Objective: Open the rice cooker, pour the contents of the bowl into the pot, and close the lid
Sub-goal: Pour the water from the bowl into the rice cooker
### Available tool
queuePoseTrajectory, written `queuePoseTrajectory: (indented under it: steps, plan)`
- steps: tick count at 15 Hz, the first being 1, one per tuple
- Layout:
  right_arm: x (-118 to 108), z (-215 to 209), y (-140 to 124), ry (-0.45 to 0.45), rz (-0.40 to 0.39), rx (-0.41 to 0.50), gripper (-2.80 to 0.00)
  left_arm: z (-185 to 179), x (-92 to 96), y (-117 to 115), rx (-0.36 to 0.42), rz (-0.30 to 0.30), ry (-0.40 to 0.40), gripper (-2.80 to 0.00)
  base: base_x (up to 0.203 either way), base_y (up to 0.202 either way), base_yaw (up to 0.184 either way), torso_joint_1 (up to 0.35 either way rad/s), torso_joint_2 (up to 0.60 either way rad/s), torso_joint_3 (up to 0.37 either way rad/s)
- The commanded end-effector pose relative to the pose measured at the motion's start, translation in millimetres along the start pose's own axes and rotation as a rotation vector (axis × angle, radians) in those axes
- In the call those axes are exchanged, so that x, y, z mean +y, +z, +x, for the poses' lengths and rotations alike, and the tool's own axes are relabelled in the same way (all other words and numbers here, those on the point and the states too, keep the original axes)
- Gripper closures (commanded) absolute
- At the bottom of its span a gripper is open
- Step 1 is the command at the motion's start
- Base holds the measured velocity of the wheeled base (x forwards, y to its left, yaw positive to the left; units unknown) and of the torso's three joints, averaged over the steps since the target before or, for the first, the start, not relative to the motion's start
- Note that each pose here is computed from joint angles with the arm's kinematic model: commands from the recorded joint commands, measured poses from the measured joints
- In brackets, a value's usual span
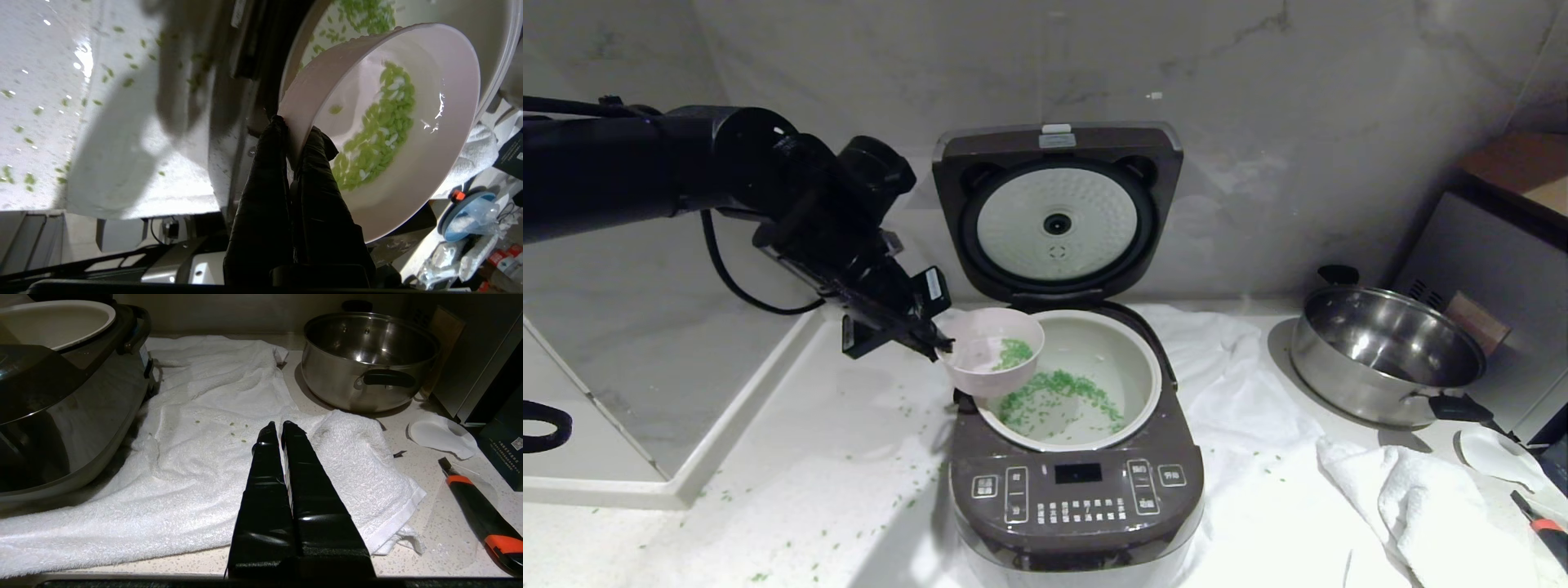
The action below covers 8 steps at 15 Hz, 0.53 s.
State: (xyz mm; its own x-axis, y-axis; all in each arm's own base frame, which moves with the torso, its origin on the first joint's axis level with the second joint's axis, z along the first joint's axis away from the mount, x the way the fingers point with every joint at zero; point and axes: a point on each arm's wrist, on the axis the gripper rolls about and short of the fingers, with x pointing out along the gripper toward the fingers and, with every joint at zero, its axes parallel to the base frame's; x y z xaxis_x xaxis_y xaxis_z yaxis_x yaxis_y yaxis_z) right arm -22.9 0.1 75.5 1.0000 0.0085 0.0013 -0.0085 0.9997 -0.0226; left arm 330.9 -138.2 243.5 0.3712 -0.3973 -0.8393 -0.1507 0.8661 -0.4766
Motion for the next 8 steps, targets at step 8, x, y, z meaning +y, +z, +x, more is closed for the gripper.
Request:
queuePoseTrajectory:
  steps: [8]
  plan:
    - [0.0, 0.0, 0.0, 0.001, 0.0, 0.0, 0.0, 39.2, -28.4, 1.9, -0.131, -0.009, -0.1, 0.0, 0.0, 0.0, 0.0, 0.0, 0.0, 0.0]
